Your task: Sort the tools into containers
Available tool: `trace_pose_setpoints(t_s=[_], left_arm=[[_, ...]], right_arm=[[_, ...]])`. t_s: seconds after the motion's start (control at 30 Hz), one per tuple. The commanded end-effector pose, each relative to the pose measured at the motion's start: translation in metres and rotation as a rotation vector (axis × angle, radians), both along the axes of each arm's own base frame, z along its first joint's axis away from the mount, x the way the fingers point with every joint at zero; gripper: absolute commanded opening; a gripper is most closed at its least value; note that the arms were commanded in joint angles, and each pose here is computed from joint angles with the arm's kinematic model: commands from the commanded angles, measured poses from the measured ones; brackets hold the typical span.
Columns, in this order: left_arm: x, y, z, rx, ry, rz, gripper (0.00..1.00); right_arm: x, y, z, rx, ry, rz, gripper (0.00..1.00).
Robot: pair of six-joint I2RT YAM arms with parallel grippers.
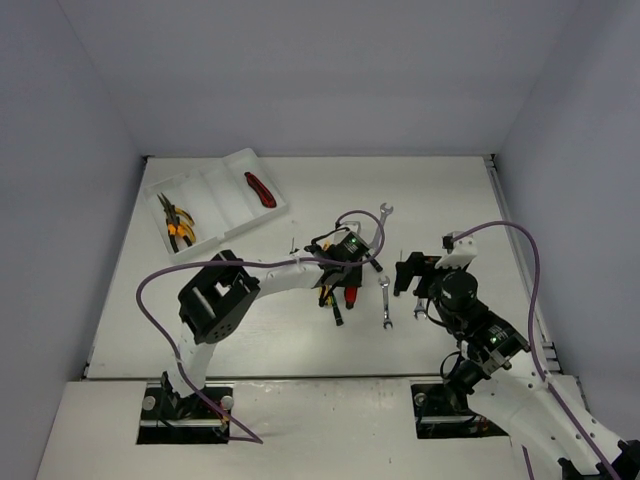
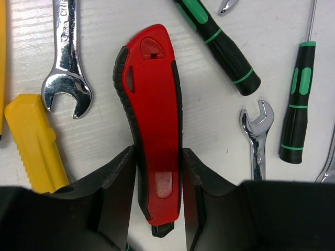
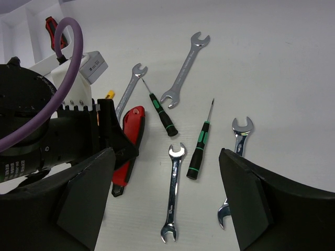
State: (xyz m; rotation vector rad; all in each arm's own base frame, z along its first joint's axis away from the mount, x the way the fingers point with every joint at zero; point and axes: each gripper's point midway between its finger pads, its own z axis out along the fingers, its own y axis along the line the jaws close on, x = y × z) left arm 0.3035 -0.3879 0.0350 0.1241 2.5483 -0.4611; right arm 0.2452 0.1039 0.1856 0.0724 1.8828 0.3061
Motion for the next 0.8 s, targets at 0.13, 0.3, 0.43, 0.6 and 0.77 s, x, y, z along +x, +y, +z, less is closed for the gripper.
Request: trace_pose_setpoints(t_s=[0.13,0.3,0.43,0.6,0.77], left_arm=[[0.012,0.007,0.083,-0.074,-0.138,0.002,0.00],[0.053,0.042,0.132,-0.106,-0.223,0.072,0.00],[0.105,0.096,0.152,-0.118,-0.264,0.201,0.00],[0.177,0.163,0.154,-0.103,-0.301,0.353,0.00],[0.247,0.214,0.141,-0.100,-0.302,0.463,0.00]], right_arm=[[0.007,-0.007,0.013,0.027,-0.050,-0.058,0.78],[0.008,-0.004,0.013,0.018,-0.044,-0.047,0.78],[0.009,-0.004,0.013,0.009,-0.043,-0.041,0.78],[0.012,-0.003,0.011,-0.016,-0.031,-0.038,0.78],[0.014,-0.001,0.009,-0.039,-0.018,-0.032,0.78]])
